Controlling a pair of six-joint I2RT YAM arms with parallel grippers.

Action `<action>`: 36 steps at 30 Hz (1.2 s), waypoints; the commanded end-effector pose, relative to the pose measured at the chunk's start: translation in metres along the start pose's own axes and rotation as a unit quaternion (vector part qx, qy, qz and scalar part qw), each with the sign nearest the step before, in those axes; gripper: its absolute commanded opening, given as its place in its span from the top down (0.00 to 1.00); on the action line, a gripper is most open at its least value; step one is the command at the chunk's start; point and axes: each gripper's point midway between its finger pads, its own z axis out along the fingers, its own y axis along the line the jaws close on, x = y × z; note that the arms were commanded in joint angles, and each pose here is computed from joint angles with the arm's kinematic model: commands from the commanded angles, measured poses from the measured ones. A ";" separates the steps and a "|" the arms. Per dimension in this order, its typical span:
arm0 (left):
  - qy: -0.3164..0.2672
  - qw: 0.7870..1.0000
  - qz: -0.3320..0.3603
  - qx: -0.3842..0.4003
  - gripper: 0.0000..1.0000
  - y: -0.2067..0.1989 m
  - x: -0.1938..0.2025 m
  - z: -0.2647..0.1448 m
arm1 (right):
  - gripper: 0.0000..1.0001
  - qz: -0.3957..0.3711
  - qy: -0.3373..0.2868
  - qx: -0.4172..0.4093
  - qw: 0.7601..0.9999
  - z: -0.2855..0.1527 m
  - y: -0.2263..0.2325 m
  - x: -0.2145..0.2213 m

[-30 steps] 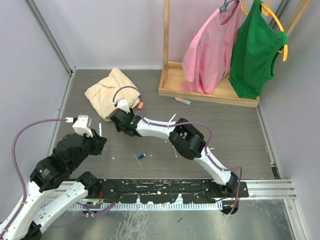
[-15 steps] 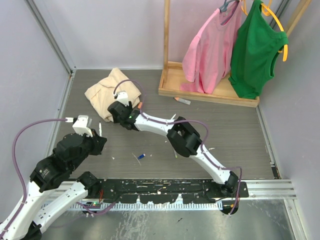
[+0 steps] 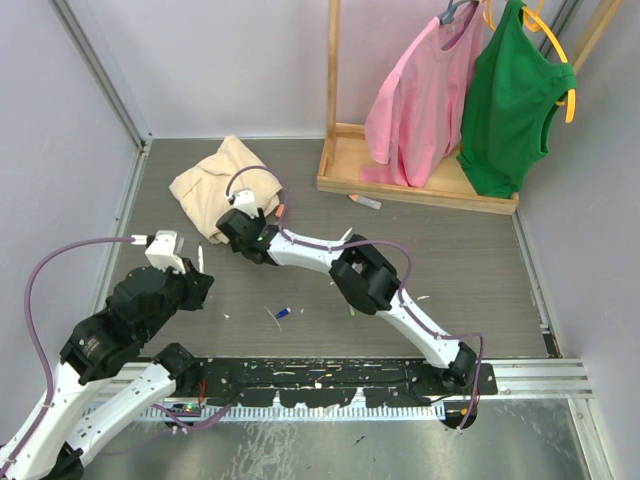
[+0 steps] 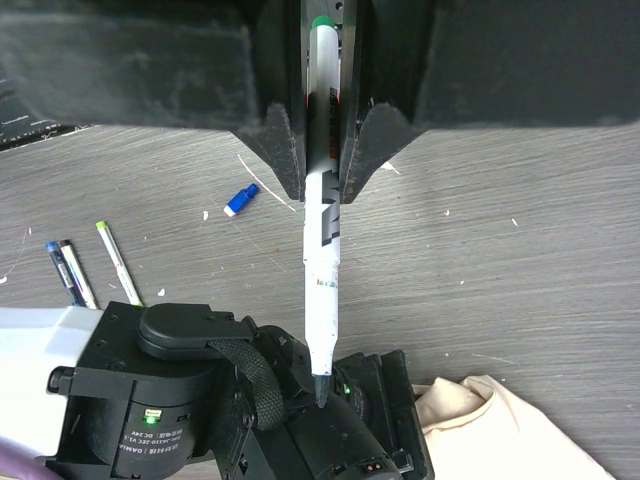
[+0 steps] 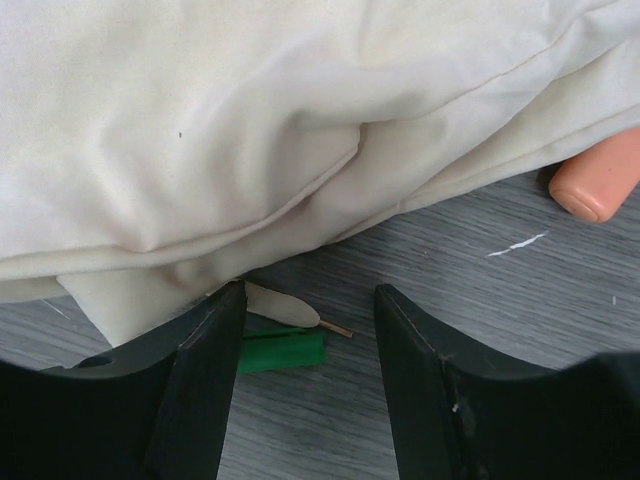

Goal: Insert the pens into the pen caps
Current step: Pick up the pen cap from the center of the board.

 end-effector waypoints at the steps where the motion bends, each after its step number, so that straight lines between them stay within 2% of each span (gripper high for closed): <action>1: -0.019 1.000 -0.007 0.007 1.00 -0.004 -0.010 0.002 | 0.41 -0.030 0.004 -0.006 1.000 -0.019 -0.003 -0.005; 10: -0.017 1.000 -0.006 0.006 1.00 -0.005 -0.009 0.003 | 0.41 -0.084 0.044 -0.035 0.995 -0.036 -0.007 0.018; 21: -0.015 1.000 -0.005 0.009 1.00 -0.005 -0.008 0.003 | 0.40 -0.086 0.067 -0.073 0.991 -0.051 -0.002 0.026; 30: -0.014 1.000 -0.005 0.011 1.00 -0.006 -0.008 0.003 | 0.36 -0.058 -0.007 -0.031 0.998 -0.072 -0.019 -0.025; 36: -0.015 1.000 -0.005 0.012 1.00 -0.007 -0.009 0.003 | 0.36 -0.050 -0.039 -0.072 0.995 -0.089 -0.008 -0.050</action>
